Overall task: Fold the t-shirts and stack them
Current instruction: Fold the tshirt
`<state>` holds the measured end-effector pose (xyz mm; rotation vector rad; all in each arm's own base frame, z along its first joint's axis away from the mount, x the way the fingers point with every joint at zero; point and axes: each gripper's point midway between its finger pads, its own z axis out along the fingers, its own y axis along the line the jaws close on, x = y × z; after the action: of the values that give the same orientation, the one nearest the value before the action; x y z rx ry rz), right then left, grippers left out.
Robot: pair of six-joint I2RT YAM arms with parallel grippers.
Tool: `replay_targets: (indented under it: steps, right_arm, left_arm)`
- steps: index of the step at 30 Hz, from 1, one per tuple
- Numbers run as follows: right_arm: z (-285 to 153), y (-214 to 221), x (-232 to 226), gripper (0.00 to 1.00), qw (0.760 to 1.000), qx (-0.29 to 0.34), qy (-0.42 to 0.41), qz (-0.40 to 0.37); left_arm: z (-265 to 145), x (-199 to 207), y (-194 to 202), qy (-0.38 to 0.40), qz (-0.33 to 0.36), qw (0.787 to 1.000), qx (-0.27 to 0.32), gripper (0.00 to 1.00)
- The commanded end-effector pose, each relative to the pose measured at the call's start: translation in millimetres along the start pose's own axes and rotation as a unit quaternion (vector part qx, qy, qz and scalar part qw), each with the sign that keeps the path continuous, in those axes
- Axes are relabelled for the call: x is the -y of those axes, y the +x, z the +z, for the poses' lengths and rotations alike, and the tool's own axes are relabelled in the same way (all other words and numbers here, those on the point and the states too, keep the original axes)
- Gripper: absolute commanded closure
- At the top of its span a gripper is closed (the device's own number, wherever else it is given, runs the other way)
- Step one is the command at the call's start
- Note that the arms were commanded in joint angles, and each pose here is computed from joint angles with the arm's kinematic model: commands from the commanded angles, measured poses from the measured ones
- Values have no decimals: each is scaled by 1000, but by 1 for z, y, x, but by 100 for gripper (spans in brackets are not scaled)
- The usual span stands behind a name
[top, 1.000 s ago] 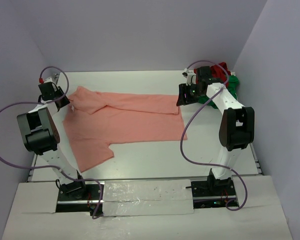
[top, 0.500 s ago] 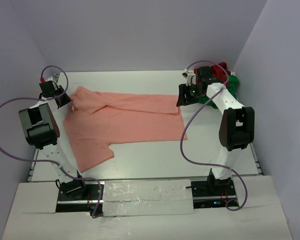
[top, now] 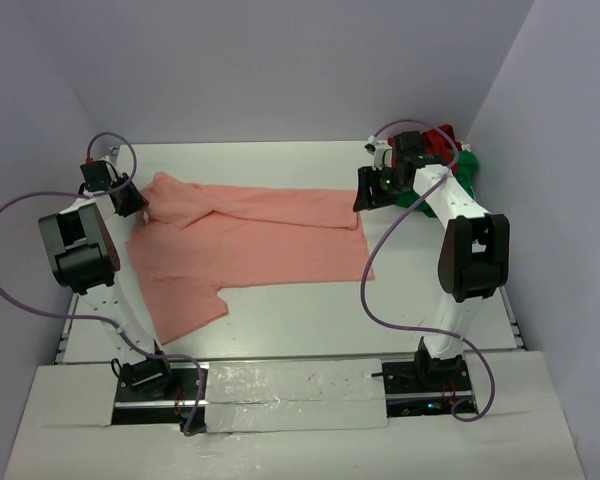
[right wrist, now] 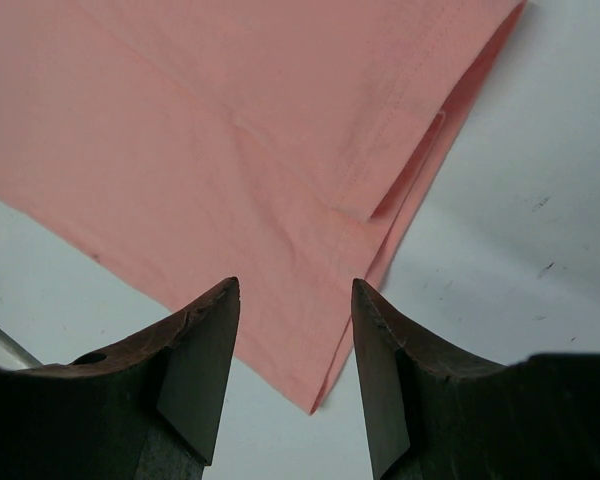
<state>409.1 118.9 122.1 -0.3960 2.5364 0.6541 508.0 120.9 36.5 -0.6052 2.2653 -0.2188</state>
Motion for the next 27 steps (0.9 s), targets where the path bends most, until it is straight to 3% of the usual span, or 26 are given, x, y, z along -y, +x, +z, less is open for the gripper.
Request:
replay_targets:
  steps: [1,5,8,12,14,27]
  right_arm:
    - [-21,-25,-7,44,999,37,2,-20]
    - [-21,-25,-8,44,999,37,0,-20]
    - [-21,-23,-7,44,999,36,0,-19]
    - [-20,-21,-7,44,999,35,-1,-18]
    - [-19,-20,-9,44,999,35,-5,-18]
    - [-18,-13,-10,44,999,29,-9,-14]
  left_arm:
    - [-7,9,-4,19,-9,1000,-17,62]
    - [-15,8,1,17,-11,1000,-19,62]
    - [-21,10,2,19,-12,1000,-18,68]
    - [-23,10,7,20,-10,999,-23,94]
    - [-26,9,6,17,-11,1000,-19,99]
    - [-81,27,-19,27,12,999,27,100]
